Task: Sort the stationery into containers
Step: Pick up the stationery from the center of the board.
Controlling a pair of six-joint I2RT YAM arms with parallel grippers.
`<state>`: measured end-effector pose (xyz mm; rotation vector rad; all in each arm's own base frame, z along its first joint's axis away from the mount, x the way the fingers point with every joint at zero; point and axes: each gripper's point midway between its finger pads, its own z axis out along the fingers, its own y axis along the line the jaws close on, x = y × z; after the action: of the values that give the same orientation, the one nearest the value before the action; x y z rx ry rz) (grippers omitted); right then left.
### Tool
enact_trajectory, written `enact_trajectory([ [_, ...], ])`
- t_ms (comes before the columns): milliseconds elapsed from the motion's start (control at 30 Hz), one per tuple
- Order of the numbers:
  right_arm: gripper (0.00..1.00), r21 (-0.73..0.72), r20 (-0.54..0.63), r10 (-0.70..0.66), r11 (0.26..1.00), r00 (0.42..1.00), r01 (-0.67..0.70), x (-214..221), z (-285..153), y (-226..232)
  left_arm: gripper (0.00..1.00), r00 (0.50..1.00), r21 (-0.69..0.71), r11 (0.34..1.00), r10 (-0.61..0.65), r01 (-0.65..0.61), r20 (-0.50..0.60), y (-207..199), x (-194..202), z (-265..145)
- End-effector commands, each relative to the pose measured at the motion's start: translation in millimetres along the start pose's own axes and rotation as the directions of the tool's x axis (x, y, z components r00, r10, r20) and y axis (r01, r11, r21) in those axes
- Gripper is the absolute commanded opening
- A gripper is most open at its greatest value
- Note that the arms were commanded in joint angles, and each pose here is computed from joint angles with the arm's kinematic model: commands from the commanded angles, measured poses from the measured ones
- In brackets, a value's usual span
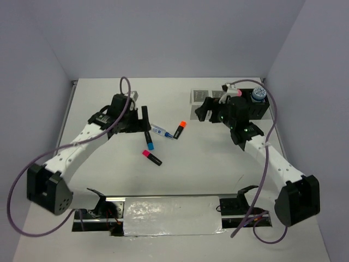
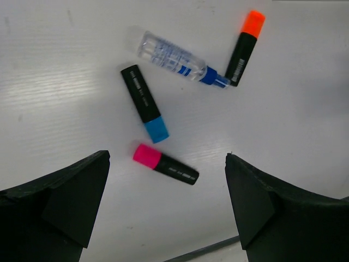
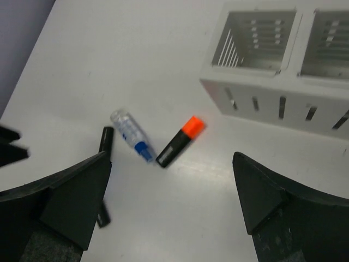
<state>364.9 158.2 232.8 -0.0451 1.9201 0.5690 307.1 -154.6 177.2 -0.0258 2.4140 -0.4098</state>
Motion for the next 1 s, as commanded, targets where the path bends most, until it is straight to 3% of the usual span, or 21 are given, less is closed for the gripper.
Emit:
enact_trajectory([
  [0,1.00,-0.139,0.000,0.060,0.988,0.998,-0.059,5.0,-37.9,29.0,0.99,0.994,0.090,0.991,-0.099,0.103,-0.048,-34.3,-21.0,20.0],
  [67,1.00,-0.142,0.030,0.074,0.987,0.997,-0.069,2.9,-56.2,31.0,0.99,0.978,0.014,0.979,-0.201,0.202,-0.062,-34.6,-19.1,38.0],
  [167,1.00,-0.143,0.032,0.089,0.986,0.996,-0.083,5.5,-77.5,34.0,0.99,0.952,-0.107,0.946,-0.306,0.308,0.035,-30.3,-33.4,51.4],
  [267,1.00,-0.116,0.035,0.115,0.987,0.993,-0.110,7.7,-93.7,31.2,0.99,0.908,-0.193,0.888,-0.415,0.417,0.050,-31.1,-27.8,66.3],
  [333,1.00,-0.086,0.056,0.139,0.987,0.989,-0.134,6.7,-103.6,26.5,0.99,0.853,-0.239,0.823,-0.518,0.516,0.059,-30.3,-19.8,78.5],
  [500,1.00,-0.101,0.068,0.152,0.984,0.986,-0.145,10.1,-117.5,28.7,0.98,0.773,-0.330,0.711,-0.625,0.621,0.109,-42.0,-10.4,100.3],
  [600,1.00,-0.118,0.056,0.151,0.983,0.987,-0.144,14.0,-123.7,31.5,0.97,0.767,-0.377,0.692,-0.636,0.616,0.085,-43.9,-5.7,114.3],
  [767,1.00,-0.123,0.055,0.130,0.985,0.990,-0.122,15.7,-129.5,32.1,0.95,0.841,-0.415,0.753,-0.537,0.511,0.062,-46.0,-13.0,135.6],
  [867,1.00,-0.116,0.050,0.121,0.987,0.991,-0.115,18.1,-129.9,30.3,0.95,0.835,-0.517,0.702,-0.549,0.490,0.046,-30.9,4.1,135.6],
  [967,1.00,-0.132,0.047,0.129,0.984,0.991,-0.122,18.0,-129.2,33.4,0.93,0.816,-0.497,0.702,-0.577,0.511,0.024,-33.5,16.8,148.1],
])
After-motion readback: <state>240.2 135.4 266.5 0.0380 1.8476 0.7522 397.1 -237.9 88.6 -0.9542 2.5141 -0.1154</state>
